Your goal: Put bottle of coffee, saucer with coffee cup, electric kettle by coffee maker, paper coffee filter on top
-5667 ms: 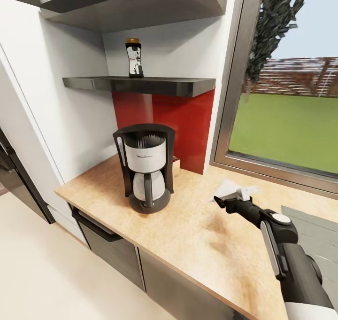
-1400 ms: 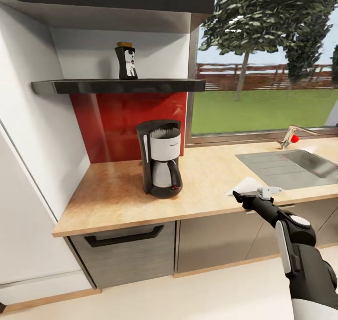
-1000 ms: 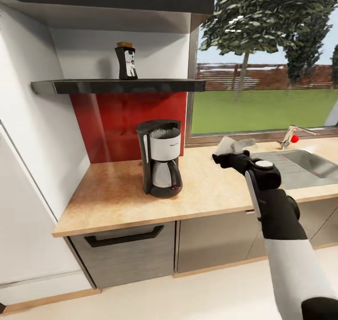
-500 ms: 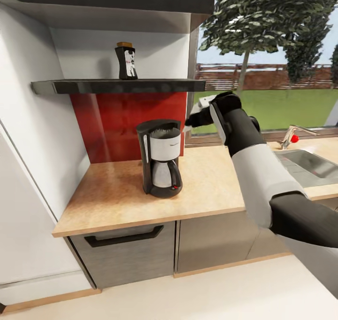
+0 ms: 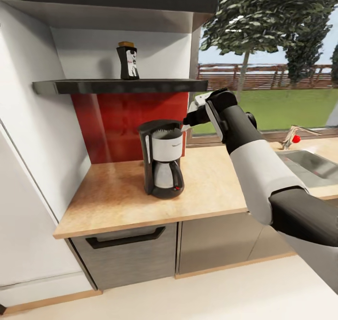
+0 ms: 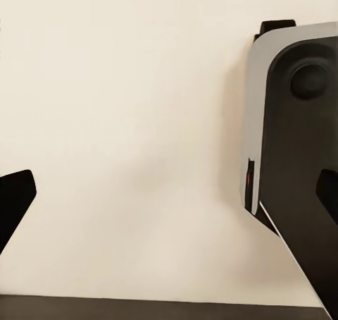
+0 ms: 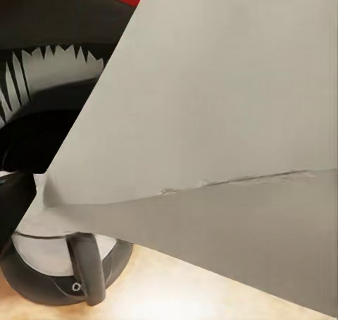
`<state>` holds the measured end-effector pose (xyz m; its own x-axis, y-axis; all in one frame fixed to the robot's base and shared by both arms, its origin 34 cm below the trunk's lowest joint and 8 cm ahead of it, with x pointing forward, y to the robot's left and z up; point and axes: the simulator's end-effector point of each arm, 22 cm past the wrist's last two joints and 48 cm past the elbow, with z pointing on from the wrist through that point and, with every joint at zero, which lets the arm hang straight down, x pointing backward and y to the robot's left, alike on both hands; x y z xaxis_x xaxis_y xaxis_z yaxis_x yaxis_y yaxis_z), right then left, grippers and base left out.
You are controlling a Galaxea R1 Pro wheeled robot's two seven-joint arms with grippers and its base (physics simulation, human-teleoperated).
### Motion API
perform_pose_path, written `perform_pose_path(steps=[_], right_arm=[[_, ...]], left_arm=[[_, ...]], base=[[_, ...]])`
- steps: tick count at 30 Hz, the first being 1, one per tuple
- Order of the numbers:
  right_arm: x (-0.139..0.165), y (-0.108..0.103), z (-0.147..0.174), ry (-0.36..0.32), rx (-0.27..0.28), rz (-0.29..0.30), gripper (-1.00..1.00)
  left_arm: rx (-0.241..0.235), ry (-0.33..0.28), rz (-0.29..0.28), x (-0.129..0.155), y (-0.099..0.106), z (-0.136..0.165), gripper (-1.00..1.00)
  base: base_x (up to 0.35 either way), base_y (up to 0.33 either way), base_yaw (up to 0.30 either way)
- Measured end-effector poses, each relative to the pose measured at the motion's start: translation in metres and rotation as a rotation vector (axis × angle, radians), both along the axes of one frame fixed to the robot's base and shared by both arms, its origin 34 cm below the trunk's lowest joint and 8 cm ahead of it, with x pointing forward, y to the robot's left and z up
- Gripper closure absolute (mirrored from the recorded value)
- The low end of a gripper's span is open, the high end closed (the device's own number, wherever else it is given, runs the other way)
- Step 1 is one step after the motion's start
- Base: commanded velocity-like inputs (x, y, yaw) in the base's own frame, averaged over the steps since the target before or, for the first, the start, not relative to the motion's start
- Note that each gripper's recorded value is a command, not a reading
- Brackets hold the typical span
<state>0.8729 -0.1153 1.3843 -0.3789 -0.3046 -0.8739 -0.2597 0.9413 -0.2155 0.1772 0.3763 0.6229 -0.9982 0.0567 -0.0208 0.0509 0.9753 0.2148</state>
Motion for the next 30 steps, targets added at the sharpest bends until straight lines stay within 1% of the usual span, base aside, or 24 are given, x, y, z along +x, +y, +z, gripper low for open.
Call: perform_pose_path(steps=[3, 6, 14, 21, 30], right_arm=[[-0.0003, 0.0010, 0.0003, -0.003, -0.012, 0.002, 1.00], [-0.0001, 0.0007, 0.0001, -0.004, -0.016, 0.001, 1.00], [0.0006, -0.0025, -0.0008, -0.002, -0.020, -0.005, 1.00], [0.0011, -0.0050, -0.0039, 0.004, -0.024, -0.009, 1.00], [0.0017, -0.0067, -0.0051, 0.006, -0.025, -0.012, 1.00]], left_arm=[[0.000, 0.000, 0.002, -0.0001, -0.0002, 0.0000, -1.00], [-0.001, 0.000, 0.001, 0.0000, -0.0008, -0.0002, -1.00], [-0.003, 0.002, -0.001, -0.0006, -0.0021, -0.0004, -1.00], [-0.001, 0.002, 0.000, -0.0007, -0.0006, -0.0001, -1.00], [-0.003, 0.002, -0.001, -0.0006, -0.0022, -0.0004, -1.00]], base=[[0.129, 0.246, 0.000], [0.066, 0.101, 0.000], [0.015, 0.015, 0.000], [0.173, 0.078, 0.000], [0.024, 0.013, 0.000]])
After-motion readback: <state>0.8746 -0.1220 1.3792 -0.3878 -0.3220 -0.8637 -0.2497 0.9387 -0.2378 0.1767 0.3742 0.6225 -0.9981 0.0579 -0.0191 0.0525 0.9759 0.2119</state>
